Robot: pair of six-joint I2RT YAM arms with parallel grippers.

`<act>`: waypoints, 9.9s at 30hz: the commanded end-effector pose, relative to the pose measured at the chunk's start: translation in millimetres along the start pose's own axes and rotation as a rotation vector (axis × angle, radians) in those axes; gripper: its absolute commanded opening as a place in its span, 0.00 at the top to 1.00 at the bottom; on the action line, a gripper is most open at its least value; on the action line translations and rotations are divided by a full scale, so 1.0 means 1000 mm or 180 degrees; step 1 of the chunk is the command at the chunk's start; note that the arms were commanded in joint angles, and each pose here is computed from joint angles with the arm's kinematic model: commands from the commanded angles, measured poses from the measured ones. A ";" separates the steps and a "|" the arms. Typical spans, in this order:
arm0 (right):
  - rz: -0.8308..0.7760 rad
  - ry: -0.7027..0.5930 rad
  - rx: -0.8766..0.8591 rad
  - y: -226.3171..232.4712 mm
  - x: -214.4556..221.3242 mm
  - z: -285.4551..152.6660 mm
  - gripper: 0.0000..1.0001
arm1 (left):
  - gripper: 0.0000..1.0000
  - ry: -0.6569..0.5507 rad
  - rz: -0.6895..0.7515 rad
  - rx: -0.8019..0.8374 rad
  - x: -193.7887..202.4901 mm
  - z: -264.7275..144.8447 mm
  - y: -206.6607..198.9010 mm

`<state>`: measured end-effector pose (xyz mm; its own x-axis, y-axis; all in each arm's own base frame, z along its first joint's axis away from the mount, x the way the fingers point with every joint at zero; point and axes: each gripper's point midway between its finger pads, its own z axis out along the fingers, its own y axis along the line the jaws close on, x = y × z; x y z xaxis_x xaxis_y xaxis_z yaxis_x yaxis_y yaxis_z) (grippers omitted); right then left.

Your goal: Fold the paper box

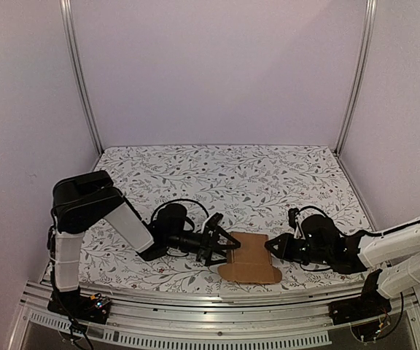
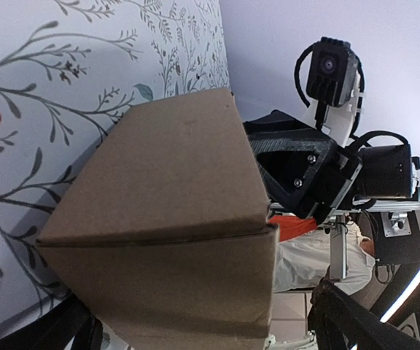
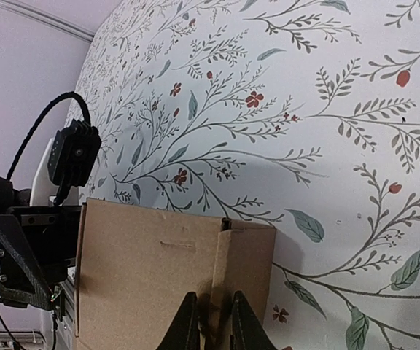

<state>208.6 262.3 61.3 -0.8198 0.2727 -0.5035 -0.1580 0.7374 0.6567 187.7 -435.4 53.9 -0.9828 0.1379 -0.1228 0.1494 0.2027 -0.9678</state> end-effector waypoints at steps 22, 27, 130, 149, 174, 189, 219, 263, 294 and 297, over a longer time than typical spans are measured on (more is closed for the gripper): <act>-0.0118 0.0181 0.0377 -0.034 0.017 -0.009 0.64 | 0.36 0.0120 -0.0617 -0.0537 0.022 0.004 0.058; -0.0333 0.0053 0.0184 -0.006 -0.003 -0.020 0.52 | 0.39 0.0100 -0.0571 -0.0502 0.017 -0.004 0.047; -0.8149 -0.2470 -0.0119 0.260 0.085 -0.078 0.43 | 0.30 0.1113 0.0357 0.0574 0.099 -0.150 -0.130; -0.7623 -0.2150 0.0106 0.237 0.056 -0.094 0.52 | 0.01 0.0354 0.1101 -0.0225 0.065 -0.167 -0.144; -0.4672 -0.0766 -0.0901 0.162 -0.002 -0.094 0.52 | 0.00 -0.0803 0.2248 -0.0570 0.005 -0.202 -0.204; -0.3787 0.0182 -0.1865 0.140 0.036 -0.042 0.56 | 0.09 -0.0409 0.2542 -0.1759 -0.005 -0.147 -0.127; -0.3844 0.0237 -0.1695 0.129 0.039 -0.009 0.61 | 0.88 0.0011 0.2501 -0.2431 -0.004 -0.131 -0.076; -0.3720 -0.0804 -0.0901 0.097 0.021 0.043 0.64 | 1.00 -0.0067 0.1902 -0.2720 -0.014 -0.096 -0.042; -0.3370 -0.0596 -0.0777 0.086 0.016 0.013 0.01 | 1.00 -0.0345 0.1833 -0.2971 -0.009 -0.077 -0.037; -0.3336 -0.0534 -0.0746 0.089 0.009 -0.006 0.01 | 1.00 -0.0425 0.1802 -0.3027 -0.012 -0.075 -0.037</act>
<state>194.5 344.1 119.4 -0.0704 -0.2719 -0.9597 -0.8483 0.5225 -0.0858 204.9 -362.4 110.5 -0.7298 0.3724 -0.5734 0.5692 0.7955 -0.2079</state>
